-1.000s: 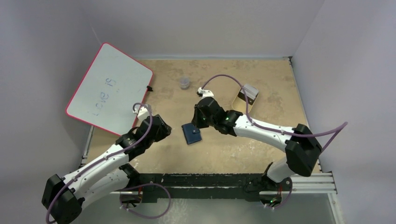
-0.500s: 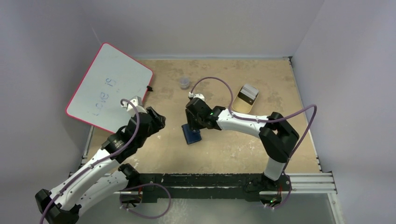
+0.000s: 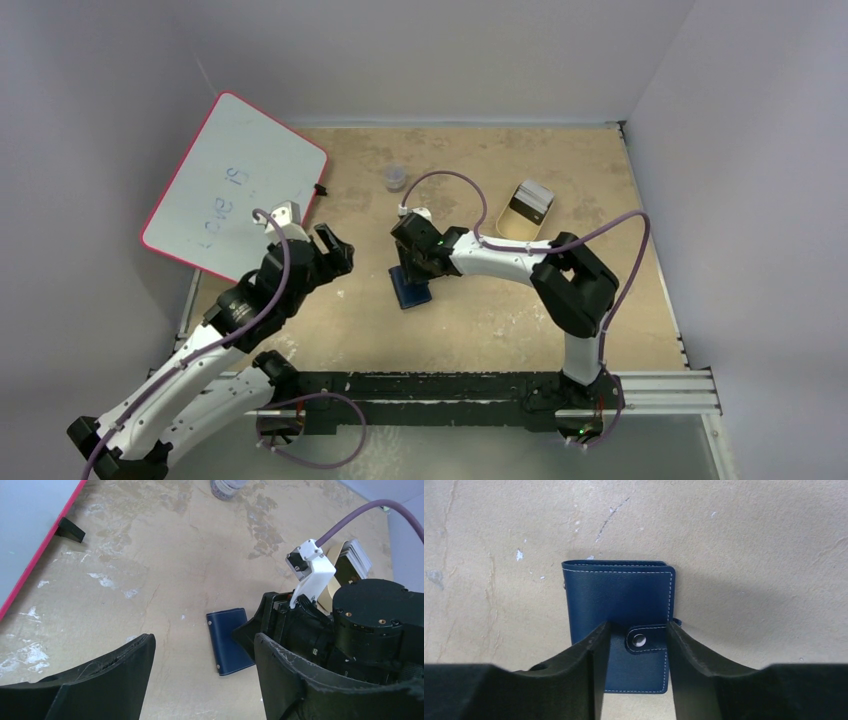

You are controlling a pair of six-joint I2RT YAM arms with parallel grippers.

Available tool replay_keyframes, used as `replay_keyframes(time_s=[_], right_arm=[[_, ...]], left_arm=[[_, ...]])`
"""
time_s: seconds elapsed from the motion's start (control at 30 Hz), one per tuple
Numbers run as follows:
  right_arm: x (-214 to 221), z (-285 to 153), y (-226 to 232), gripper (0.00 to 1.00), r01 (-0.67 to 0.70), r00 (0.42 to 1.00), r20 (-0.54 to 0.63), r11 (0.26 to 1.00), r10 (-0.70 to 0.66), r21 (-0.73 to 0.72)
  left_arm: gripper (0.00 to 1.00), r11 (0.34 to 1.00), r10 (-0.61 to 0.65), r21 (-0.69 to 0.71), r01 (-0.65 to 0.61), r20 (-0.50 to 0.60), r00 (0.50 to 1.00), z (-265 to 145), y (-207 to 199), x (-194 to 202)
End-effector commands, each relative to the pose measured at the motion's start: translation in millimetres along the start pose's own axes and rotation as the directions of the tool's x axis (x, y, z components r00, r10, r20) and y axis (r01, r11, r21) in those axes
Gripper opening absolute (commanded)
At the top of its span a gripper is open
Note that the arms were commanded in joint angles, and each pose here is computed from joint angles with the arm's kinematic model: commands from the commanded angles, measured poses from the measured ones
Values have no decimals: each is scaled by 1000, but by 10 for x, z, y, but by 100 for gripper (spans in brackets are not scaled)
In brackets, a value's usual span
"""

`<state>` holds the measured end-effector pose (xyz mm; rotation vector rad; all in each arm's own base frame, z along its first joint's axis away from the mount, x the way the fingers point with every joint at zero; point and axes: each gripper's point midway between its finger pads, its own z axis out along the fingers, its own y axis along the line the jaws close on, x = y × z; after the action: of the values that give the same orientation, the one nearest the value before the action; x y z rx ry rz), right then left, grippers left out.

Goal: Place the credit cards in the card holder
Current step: Open the card holder at the center of the board.

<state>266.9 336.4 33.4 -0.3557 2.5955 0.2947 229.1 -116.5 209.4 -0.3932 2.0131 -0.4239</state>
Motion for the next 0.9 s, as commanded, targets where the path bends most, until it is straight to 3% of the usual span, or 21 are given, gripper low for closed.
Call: replay_keyframes(time_s=[0.0, 0.13, 0.37, 0.57, 0.87], right_arm=[[-9, -23, -78, 44, -2, 1000, -10, 999, 2, 54], [27, -55, -102, 41, -5, 1000, -26, 998, 6, 60], [-1, -113, -140, 26, -19, 1000, -18, 996, 21, 86], [-4, -215, -187, 1, -39, 999, -4, 995, 39, 94], [-44, -324, -248, 0, -51, 997, 68, 997, 47, 64]], left_arm=[[73, 1000, 3, 25, -3, 8, 1000, -67, -60, -92], [75, 1000, -5, 30, 5, 7, 1000, -69, -62, -81], [75, 999, 0, 40, 0, -5, 1000, -39, -96, -49], [73, 999, -5, 32, 7, -41, 999, -24, -105, 13], [72, 997, -70, 26, 76, -158, 985, 129, -113, 403]])
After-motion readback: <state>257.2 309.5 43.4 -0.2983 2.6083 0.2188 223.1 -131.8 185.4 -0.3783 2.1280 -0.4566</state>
